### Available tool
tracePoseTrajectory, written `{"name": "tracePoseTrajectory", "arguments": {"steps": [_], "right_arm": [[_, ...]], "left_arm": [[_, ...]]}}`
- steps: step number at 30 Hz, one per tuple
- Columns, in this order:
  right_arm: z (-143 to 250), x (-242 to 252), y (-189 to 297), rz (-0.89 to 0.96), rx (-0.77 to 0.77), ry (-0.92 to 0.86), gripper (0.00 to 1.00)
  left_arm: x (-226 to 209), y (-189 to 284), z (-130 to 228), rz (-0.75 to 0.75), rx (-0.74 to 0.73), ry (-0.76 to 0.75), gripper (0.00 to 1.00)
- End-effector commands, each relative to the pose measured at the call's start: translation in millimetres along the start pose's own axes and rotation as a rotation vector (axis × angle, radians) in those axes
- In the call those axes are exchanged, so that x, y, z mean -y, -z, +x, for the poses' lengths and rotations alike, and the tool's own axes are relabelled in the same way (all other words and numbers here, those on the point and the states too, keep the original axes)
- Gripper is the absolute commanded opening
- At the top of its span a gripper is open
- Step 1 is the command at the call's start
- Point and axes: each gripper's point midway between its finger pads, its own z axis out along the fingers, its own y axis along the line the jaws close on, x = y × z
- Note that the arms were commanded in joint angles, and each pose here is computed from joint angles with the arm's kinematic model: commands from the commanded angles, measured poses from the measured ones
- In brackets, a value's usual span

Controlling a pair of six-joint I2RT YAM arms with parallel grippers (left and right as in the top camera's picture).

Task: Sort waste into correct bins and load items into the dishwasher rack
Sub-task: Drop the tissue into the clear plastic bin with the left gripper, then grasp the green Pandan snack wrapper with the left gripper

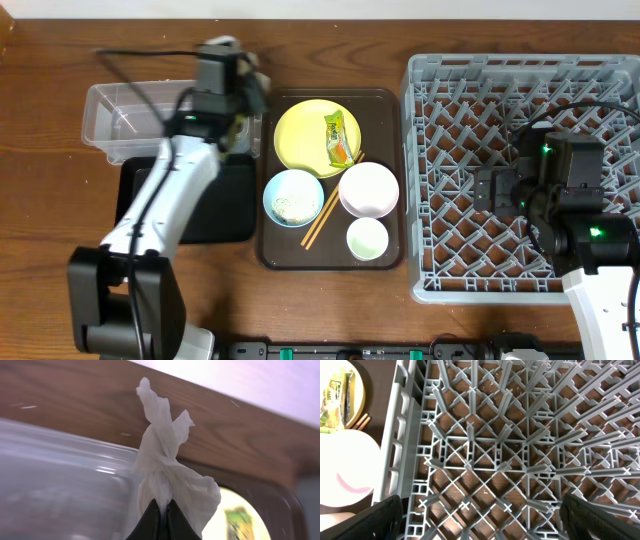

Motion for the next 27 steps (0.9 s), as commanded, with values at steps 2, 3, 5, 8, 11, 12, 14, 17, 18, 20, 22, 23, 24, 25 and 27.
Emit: {"name": "tracePoseTrajectory", "arguments": {"steps": [2,3,5,8,11,12,14,17,18,20,22,23,24,25,27], "right_arm": [[-6.8,0.1,4.4,0.006,0.018,0.012,0.99],[-6.8,0.1,4.4,0.006,0.018,0.012,0.99],[-6.9,0.1,4.4,0.006,0.019,0.012,0.99],[-6.8,0.1,4.4,0.006,0.018,0.012,0.99],[-6.9,0.1,4.4,0.006,0.019,0.012,0.99],[-7.0,0.1,4.5,0.006,0.019,0.012,0.99],[-7.0,0.1,4.4,0.006,0.019,0.012,0.99],[-7.0,0.1,4.4,0.006,0.019,0.012,0.99],[-7.1,0.2,4.4,0.006,0.019,0.012,0.99],[-7.4,0.2,4.4,0.006,0.021,0.011,0.99],[-7.7,0.2,4.4,0.006,0.022,0.011,0.99],[-7.7,0.2,4.4,0.006,0.022,0.011,0.99],[-7.6,0.2,4.4,0.006,0.021,0.011,0.99],[-7.6,0.2,4.4,0.006,0.021,0.011,0.99],[-7.6,0.2,4.4,0.006,0.021,0.011,0.99]], "left_arm": [[-47.4,-9.7,2.6,-0.126,-0.03,0.147,0.07],[-57.2,-11.8,6.4,-0.158,-0.044,0.152,0.08],[-74.1,-14.6,16.1,-0.215,-0.079,0.159,0.16],[-79.0,-15.8,19.8,-0.227,-0.095,0.156,0.43],[-63.8,-9.9,9.9,-0.158,-0.075,0.093,0.54],[-57.2,-7.1,7.1,-0.133,-0.068,0.078,0.55],[-30.6,0.4,2.3,-0.026,-0.059,0.015,0.56],[10.8,5.4,10.0,0.142,-0.086,-0.086,0.56],[25.9,6.2,18.0,0.194,-0.108,-0.113,0.57],[43.4,4.0,33.4,0.231,-0.145,-0.144,0.58],[56.1,-0.9,48.1,0.248,-0.176,-0.169,0.58],[62.0,-3.9,56.3,0.255,-0.194,-0.18,0.58],[69.0,-8.0,67.5,0.263,-0.218,-0.195,0.58],[73.4,-11.6,76.2,0.267,-0.238,-0.206,0.58],[82.1,-19.8,95.7,0.274,-0.28,-0.229,0.58]]}}
